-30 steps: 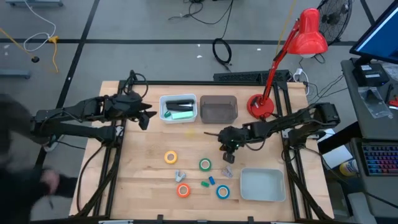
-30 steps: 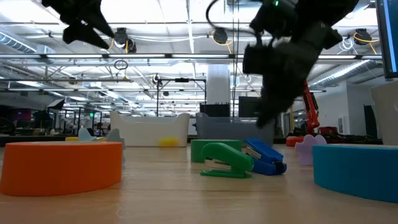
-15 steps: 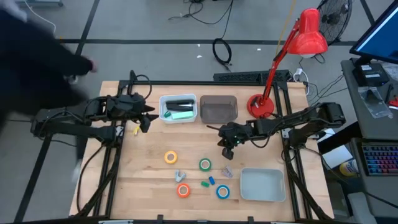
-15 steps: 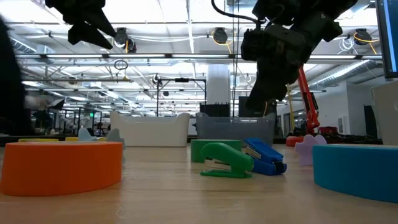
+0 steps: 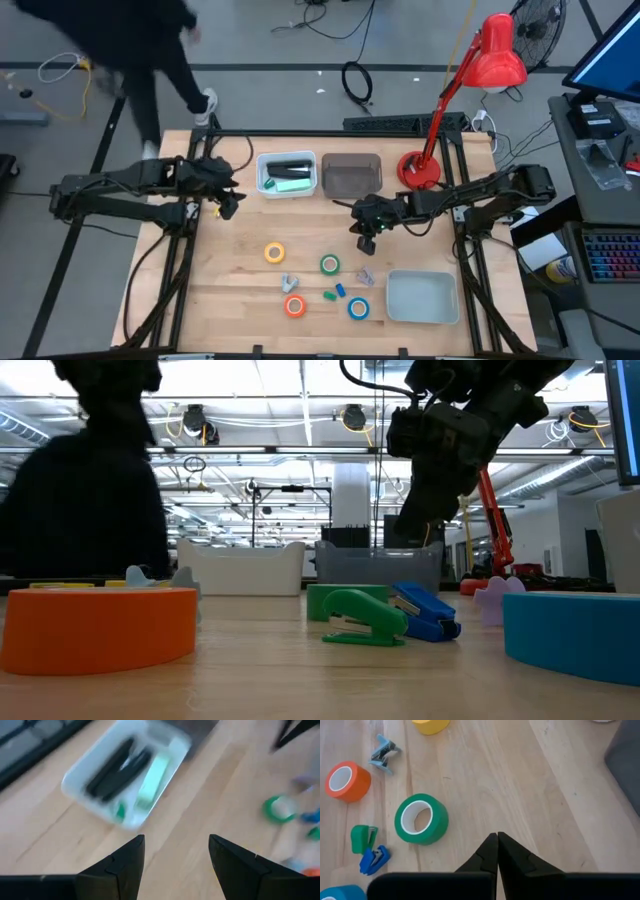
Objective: Pick and place Stapler, Stapler remover, tape
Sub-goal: Put the small yellow stapler into the white bin
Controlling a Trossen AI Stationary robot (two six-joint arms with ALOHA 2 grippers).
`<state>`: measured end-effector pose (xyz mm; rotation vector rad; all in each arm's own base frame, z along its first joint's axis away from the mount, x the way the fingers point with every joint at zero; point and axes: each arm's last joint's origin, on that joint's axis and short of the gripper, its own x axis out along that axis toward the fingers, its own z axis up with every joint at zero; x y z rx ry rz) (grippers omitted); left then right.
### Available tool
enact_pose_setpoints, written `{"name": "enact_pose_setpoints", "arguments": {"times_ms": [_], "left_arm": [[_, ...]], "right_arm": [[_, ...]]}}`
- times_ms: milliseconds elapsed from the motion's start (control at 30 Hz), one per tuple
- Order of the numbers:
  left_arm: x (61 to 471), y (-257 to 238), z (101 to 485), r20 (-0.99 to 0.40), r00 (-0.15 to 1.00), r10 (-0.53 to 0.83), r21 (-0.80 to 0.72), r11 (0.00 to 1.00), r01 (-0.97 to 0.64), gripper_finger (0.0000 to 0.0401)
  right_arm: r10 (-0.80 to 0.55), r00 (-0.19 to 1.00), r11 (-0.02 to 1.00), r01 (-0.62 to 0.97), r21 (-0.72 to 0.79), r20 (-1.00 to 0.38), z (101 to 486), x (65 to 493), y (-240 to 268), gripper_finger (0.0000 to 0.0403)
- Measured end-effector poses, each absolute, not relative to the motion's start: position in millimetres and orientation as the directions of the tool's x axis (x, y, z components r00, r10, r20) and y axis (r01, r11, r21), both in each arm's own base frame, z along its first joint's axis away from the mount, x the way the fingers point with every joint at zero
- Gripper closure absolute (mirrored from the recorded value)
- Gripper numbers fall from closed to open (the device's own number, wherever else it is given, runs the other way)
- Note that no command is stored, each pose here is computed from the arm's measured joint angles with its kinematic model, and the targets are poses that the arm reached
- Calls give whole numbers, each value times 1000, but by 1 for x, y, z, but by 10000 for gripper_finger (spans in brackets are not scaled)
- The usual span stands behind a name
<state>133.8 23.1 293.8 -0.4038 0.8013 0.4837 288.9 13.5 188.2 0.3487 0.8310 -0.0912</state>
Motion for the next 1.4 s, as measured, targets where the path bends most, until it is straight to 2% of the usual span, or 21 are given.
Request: {"name": "enact_pose_setpoints", "arguments": {"times_ms": [133,267,533,733,1000,1200,1400], "left_arm": [[133,25,278,-865,407,294,-50,756,-652,178],[145,30,265,-917,280,284,-9,686,-727,178],[164,42,234,-987,4,159,66,438,-897,178],[168,47,215,-969,-231,85,246,361,-900,178],[162,52,192,-946,-322,44,316,353,-881,178],[161,59,187,-956,-291,46,289,338,-896,178],[156,65,180,-961,-276,-28,260,256,-931,178]], "right_arm": [[58,674,940,212,268,-737,188,289,14,399],[58,674,940,213,268,-737,188,289,14,399],[58,674,939,215,269,-737,188,289,14,399],[58,674,939,215,270,-737,188,289,14,399],[58,674,939,214,269,-737,188,289,14,399],[58,670,940,214,267,-740,188,289,14,399],[58,669,939,215,267,-741,188,288,14,399]]}}
